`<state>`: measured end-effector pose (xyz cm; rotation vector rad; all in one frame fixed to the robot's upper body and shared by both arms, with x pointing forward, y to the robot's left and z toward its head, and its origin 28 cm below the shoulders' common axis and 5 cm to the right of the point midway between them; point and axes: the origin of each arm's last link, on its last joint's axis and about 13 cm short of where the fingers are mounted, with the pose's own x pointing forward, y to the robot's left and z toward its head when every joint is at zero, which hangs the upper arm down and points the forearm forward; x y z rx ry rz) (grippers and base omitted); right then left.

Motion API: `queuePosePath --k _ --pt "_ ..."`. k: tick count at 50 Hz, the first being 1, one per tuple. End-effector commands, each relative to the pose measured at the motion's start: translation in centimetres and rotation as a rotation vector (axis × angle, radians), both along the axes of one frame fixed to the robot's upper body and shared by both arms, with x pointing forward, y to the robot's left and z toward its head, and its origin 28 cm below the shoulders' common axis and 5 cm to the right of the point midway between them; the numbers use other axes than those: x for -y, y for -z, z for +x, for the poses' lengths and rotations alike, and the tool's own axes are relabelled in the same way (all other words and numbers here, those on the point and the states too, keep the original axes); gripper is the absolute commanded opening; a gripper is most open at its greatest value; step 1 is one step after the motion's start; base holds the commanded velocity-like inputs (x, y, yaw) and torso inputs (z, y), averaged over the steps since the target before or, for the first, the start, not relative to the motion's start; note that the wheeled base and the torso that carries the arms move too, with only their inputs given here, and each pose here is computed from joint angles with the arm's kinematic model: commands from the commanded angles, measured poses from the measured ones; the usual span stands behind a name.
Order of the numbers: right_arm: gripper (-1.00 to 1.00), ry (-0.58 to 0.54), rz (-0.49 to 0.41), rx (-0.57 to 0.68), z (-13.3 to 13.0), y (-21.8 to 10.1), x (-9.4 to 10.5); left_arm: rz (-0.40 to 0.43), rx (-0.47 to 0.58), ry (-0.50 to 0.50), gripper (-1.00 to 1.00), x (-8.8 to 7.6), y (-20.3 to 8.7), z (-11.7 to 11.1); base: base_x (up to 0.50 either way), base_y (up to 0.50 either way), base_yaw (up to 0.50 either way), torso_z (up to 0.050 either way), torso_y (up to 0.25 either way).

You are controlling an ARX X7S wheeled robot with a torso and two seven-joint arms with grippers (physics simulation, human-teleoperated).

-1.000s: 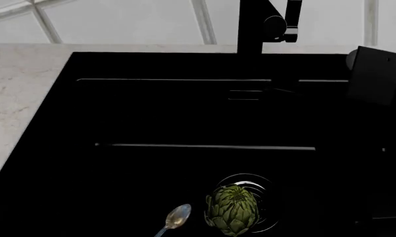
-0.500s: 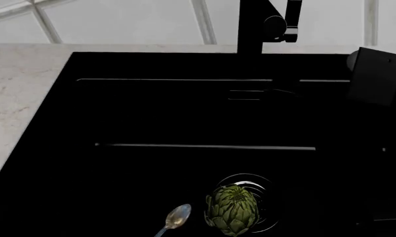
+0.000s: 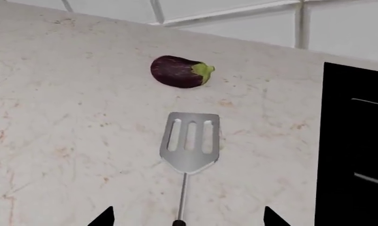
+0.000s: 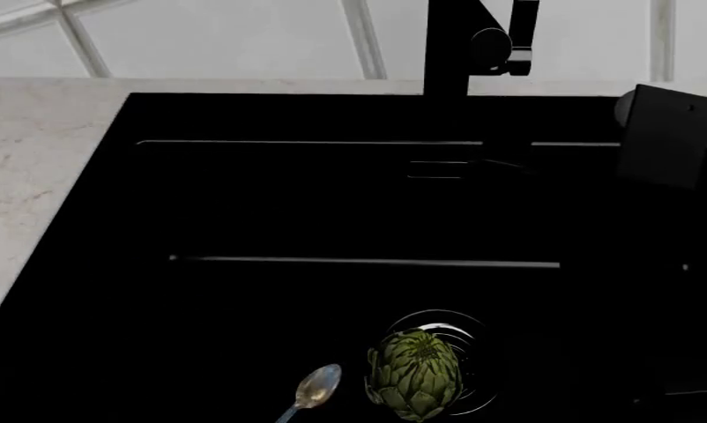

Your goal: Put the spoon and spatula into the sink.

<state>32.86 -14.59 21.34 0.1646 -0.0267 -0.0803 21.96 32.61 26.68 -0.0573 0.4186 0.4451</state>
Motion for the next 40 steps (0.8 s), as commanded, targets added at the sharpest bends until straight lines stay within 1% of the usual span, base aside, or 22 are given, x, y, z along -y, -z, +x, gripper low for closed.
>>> queuePosePath --k 1,10,17,30,40 --pt "1.0 -0.002 0.0 -0.001 0.0 0.0 -0.1 -0.021 -0.037 -0.018 1.0 -0.9 0.9 0.3 0.0 0.0 0.0 0.0 0.0" --pt "1.0 0.001 0.0 -0.001 -0.1 0.0 -0.1 -0.033 -0.079 0.009 1.0 -1.2 2.3 1.5 0.0 0.0 0.0 0.0 0.0" --pt "1.0 -0.003 -0.001 -0.001 -0.1 -0.1 -0.2 -0.043 -0.104 0.022 1.0 -1.4 3.1 2.0 0.0 0.0 0.0 0.0 0.0" --pt "1.0 -0.003 -0.004 -0.001 -0.2 -0.2 -0.2 -0.084 -0.122 -0.001 1.0 -2.2 4.8 2.8 0.0 0.0 0.0 0.0 0.0" --pt "1.0 0.0 -0.01 0.0 -0.3 -0.4 -0.2 -0.112 -0.153 -0.018 1.0 -2.6 6.3 3.0 0.0 0.0 0.0 0.0 0.0"
